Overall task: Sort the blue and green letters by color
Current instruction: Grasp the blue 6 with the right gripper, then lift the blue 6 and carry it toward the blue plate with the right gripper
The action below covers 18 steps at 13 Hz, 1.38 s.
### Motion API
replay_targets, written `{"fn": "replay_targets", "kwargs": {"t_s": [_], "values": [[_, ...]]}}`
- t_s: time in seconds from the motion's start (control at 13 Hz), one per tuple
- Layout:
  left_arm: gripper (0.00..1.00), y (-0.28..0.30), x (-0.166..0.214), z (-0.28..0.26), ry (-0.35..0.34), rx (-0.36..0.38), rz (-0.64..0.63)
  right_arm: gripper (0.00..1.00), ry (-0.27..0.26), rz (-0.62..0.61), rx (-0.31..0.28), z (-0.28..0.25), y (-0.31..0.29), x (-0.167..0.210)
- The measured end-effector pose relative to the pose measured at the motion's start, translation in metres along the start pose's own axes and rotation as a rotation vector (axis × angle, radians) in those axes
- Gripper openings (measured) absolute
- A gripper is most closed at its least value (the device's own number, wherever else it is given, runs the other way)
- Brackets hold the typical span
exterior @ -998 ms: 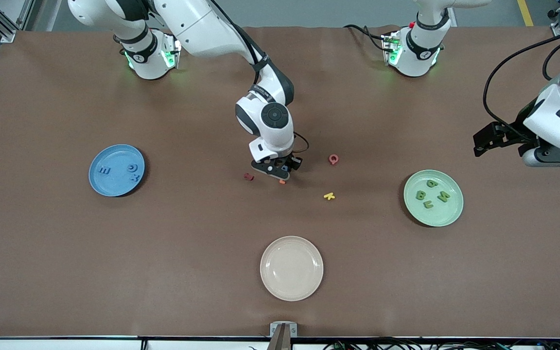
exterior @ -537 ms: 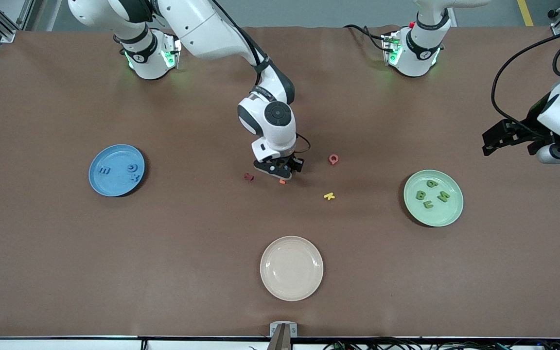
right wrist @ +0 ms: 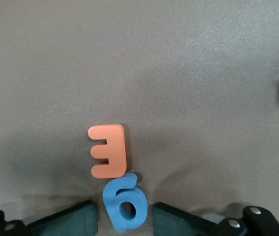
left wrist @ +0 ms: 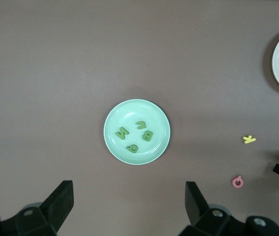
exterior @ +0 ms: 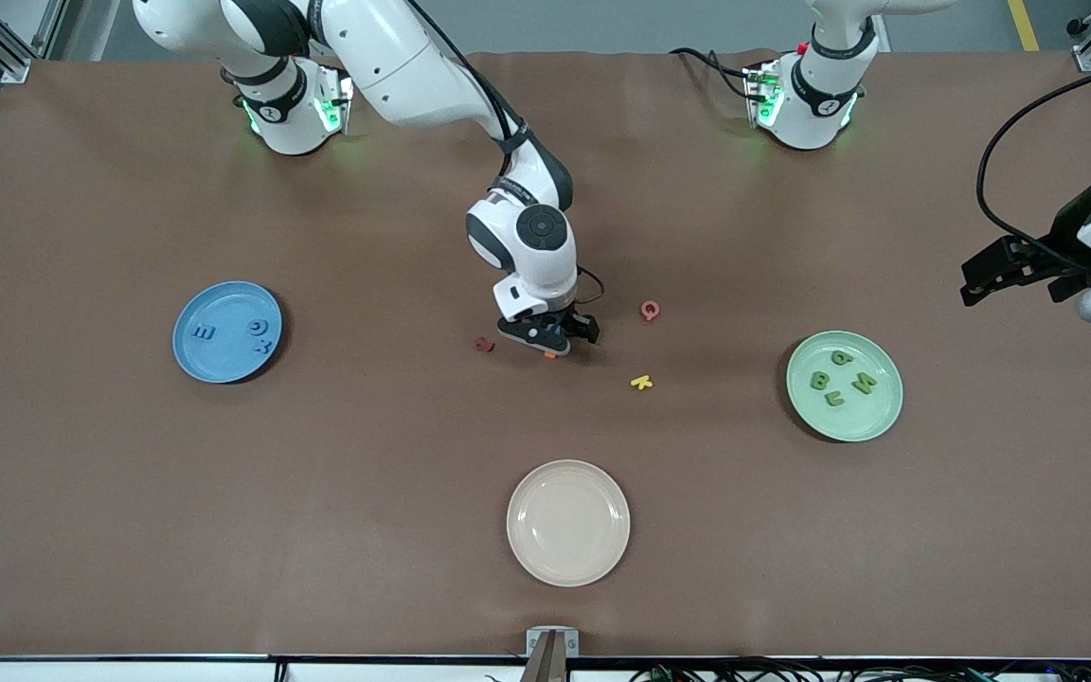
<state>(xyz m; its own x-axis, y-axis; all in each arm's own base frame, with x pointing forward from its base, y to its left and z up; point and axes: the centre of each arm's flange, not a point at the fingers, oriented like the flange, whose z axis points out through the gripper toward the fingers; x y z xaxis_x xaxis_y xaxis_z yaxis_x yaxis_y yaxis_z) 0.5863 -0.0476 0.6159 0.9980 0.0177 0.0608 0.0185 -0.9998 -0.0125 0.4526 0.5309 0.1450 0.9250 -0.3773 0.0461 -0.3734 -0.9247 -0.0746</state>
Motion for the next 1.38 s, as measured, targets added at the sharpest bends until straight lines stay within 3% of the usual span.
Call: {"fn": "replay_targets", "kwargs": {"t_s": [0.54,0.61,0.92,1.07,1.23,1.38], "values": [[1.0,0.004,0.0,0.001,-0.002,-0.001,0.007,0.52,0.035,-0.038,-0.005,-0.002,-0.002,0.006],[1.0,0.006,0.0,0.003,-0.005,-0.001,0.01,0.42,0.041,-0.042,-0.006,-0.002,-0.002,0.008],[1.0,0.015,0.002,0.01,-0.018,-0.001,0.025,0.35,0.042,-0.043,-0.009,-0.007,-0.005,0.01],[1.0,0.016,0.002,0.011,-0.018,-0.001,0.026,0.25,0.034,-0.045,-0.026,-0.021,-0.01,0.012],[1.0,0.016,0.002,0.011,-0.018,-0.001,0.027,0.0,0.023,-0.037,-0.081,-0.028,-0.007,0.025],[1.0,0.018,0.001,0.01,-0.018,-0.001,0.029,0.0,0.015,-0.032,-0.11,-0.027,-0.001,0.037]]}}
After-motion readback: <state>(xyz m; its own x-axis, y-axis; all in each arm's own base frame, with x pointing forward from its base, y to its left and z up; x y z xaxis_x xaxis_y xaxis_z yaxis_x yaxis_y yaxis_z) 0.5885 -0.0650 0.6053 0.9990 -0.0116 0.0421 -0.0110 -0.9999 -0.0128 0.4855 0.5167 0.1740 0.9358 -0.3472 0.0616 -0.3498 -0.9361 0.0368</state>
